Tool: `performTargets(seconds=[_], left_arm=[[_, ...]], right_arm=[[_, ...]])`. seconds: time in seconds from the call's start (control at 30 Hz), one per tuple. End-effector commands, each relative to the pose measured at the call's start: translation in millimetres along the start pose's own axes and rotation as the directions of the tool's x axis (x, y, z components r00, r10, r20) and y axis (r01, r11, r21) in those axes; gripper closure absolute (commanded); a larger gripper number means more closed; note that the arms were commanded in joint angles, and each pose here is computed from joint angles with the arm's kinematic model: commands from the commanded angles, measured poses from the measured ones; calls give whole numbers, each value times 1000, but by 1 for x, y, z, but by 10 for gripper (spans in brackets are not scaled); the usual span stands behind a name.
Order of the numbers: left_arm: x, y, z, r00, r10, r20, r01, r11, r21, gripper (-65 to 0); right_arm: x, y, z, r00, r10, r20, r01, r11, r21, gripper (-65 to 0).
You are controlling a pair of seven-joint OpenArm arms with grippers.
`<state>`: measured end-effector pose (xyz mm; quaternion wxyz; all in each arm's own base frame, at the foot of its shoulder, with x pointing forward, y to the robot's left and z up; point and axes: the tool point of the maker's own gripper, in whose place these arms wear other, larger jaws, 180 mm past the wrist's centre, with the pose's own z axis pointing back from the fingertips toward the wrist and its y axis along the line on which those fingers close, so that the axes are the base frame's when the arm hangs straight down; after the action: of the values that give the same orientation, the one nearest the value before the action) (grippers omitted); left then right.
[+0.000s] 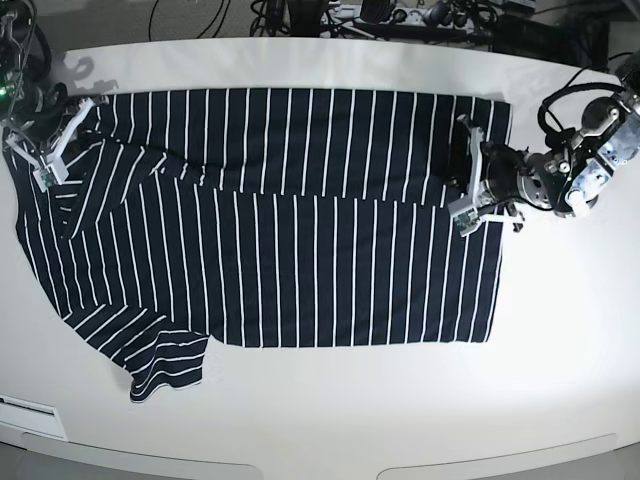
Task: Fold the T-shirt properly
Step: 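Lower the folded edge onto the shirt and open both grippers, then move both grippers to the hem corners of the shirt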
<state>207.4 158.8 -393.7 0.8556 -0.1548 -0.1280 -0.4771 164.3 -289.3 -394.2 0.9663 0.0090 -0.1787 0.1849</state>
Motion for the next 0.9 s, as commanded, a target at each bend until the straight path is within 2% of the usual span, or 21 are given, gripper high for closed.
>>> performTargets(seconds=[0.0, 0.17, 0.37, 0.53, 0.67, 0.77, 0.87], left_arm=[[-55, -8, 1, 974, -29, -224, 27, 1000, -9, 0], [-62, -22, 11, 968, -71, -239, 67, 997, -28, 0], [-68, -26, 16, 960, -102, -259, 102, 995, -13, 0], [-65, -14, 18, 956, -137, -258, 150, 988, 32, 0], [-49, 0, 24, 967, -115, -229, 141, 985, 102, 0], [-38, 5, 28, 971, -122, -207, 150, 980, 129, 0], [-37, 6, 28, 969, -135, -209, 165, 977, 135, 0]], right_arm=[[-19, -3, 7, 996, 20, -86, -22, 999, -25, 0], [-17, 9, 25, 997, 41, -65, -44, 998, -43, 0], [-17, 11, 27, 997, 47, -53, -50, 998, -49, 0], [-11, 11, 27, 998, 49, -26, -51, 997, -52, 0], [8, -3, 29, 999, 36, 18, -33, 994, -105, 0], [25, -9, 30, 997, 46, 57, -39, 992, -122, -91], [36, -12, 32, 994, 68, 82, -57, 990, -128, -99]])
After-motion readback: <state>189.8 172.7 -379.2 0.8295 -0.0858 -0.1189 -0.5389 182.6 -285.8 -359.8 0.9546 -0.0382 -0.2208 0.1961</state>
